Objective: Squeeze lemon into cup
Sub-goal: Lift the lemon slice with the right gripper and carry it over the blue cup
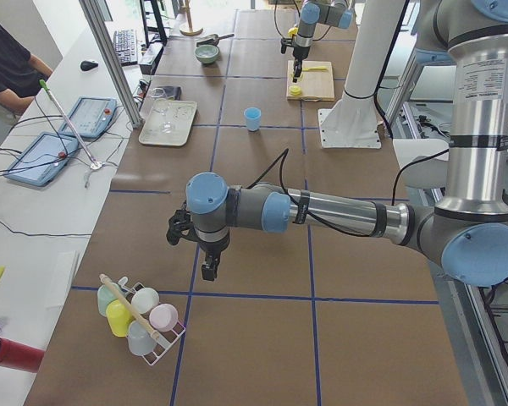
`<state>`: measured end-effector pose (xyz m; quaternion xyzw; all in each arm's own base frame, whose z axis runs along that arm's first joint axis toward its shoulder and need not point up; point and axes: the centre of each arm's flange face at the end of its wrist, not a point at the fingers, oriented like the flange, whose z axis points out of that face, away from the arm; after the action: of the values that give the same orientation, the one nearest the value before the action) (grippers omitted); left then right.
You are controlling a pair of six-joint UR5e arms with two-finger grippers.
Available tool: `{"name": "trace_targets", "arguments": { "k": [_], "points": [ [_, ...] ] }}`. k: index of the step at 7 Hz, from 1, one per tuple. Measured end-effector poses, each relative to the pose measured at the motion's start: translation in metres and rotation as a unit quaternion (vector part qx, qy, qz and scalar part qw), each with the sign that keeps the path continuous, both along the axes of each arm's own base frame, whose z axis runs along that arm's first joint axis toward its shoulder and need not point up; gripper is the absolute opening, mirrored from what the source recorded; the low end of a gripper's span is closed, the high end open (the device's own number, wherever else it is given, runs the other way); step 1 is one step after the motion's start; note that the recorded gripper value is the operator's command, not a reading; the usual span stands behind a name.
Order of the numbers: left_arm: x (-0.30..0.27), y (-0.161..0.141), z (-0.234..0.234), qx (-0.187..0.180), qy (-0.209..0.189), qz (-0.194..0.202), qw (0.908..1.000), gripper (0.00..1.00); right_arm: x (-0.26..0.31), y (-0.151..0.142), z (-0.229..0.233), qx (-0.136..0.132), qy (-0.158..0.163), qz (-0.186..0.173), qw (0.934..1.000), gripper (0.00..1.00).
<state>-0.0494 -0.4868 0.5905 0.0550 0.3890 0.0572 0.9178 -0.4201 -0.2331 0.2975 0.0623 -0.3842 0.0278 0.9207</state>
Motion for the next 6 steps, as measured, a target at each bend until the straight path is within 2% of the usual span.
{"name": "trace_targets", "arguments": {
  "k": [3, 4, 6],
  "points": [
    [-0.001, 0.000, 0.000, 0.000, 0.000, -0.001, 1.0000, 1.00, 0.003, -0.051, -0.096, -0.027, -0.003, 0.028, 0.9993, 0.49],
    [-0.001, 0.000, 0.001, 0.000, 0.000, 0.000, 1.0000, 1.00, 0.005, -0.068, -0.117, -0.030, -0.008, 0.037, 0.9988, 0.49],
    [0.000, 0.000, 0.001, 0.000, 0.000, 0.000, 1.0000, 1.00, -0.025, -0.103, -0.155, -0.029, -0.016, 0.047, 0.9984, 0.48]
  ]
}}
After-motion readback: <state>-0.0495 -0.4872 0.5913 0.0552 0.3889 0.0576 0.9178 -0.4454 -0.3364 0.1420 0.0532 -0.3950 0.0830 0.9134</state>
